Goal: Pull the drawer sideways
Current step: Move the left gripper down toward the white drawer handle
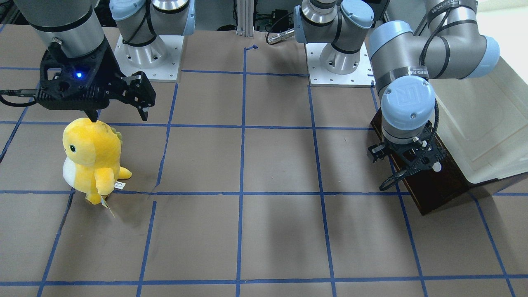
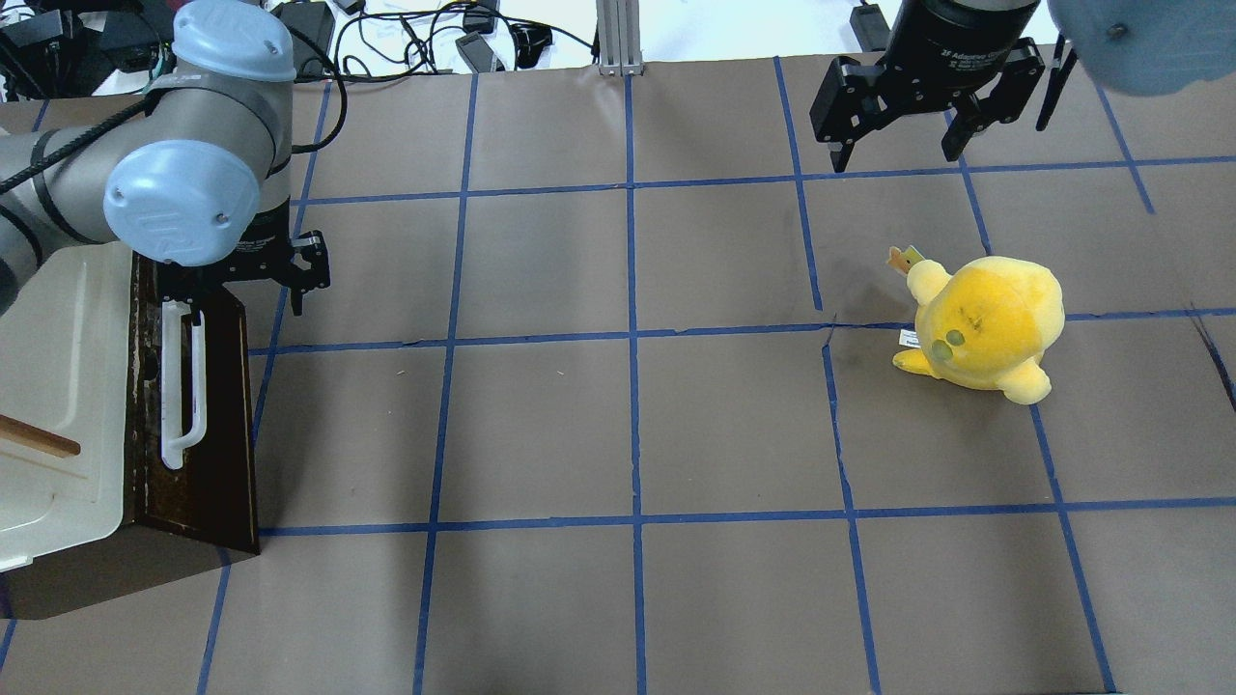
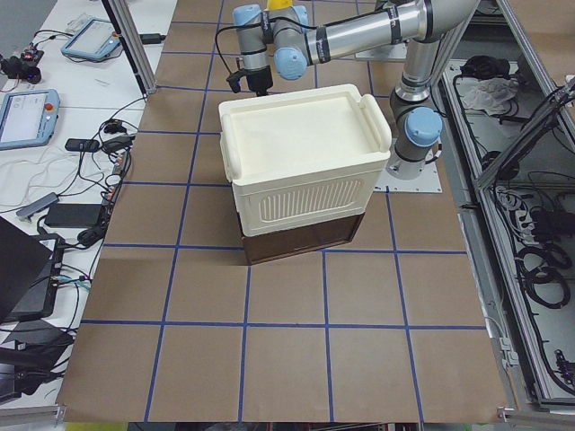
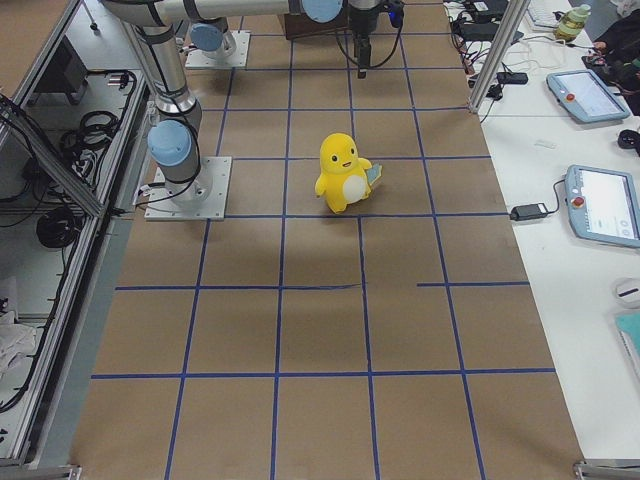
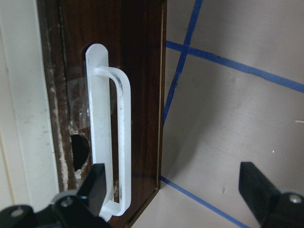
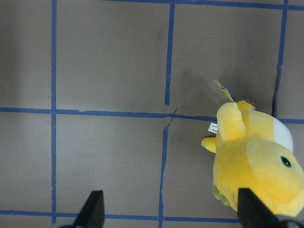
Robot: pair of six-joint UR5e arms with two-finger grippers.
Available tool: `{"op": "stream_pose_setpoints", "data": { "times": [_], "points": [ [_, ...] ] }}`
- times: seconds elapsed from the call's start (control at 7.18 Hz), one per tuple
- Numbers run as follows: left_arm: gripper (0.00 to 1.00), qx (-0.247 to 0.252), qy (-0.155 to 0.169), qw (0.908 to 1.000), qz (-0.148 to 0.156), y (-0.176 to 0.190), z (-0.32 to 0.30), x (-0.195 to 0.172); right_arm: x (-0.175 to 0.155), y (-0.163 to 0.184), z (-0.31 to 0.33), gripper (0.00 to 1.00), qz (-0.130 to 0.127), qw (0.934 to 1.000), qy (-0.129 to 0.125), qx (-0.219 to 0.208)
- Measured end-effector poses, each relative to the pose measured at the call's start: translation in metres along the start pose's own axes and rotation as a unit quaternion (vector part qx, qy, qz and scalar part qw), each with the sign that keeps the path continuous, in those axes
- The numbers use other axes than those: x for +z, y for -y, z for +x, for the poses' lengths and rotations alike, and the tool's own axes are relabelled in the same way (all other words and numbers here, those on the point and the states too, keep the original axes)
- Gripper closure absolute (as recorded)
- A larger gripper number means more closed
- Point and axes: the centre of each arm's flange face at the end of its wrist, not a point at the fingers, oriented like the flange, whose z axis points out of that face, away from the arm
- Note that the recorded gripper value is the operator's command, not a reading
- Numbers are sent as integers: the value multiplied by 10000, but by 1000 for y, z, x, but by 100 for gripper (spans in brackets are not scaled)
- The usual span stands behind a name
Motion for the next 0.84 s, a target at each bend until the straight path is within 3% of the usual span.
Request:
{"op": "stream_pose_setpoints", "data": {
  "times": [0.42, 0.84],
  "points": [
    [0, -104, 81, 9998, -179, 8, 14, 20, 0, 0, 0, 0, 0, 10000, 3, -1],
    [0, 200, 406, 9987, -251, 15, 26, 40, 0, 0, 0, 0, 1, 10000, 3, -2]
  ]
}}
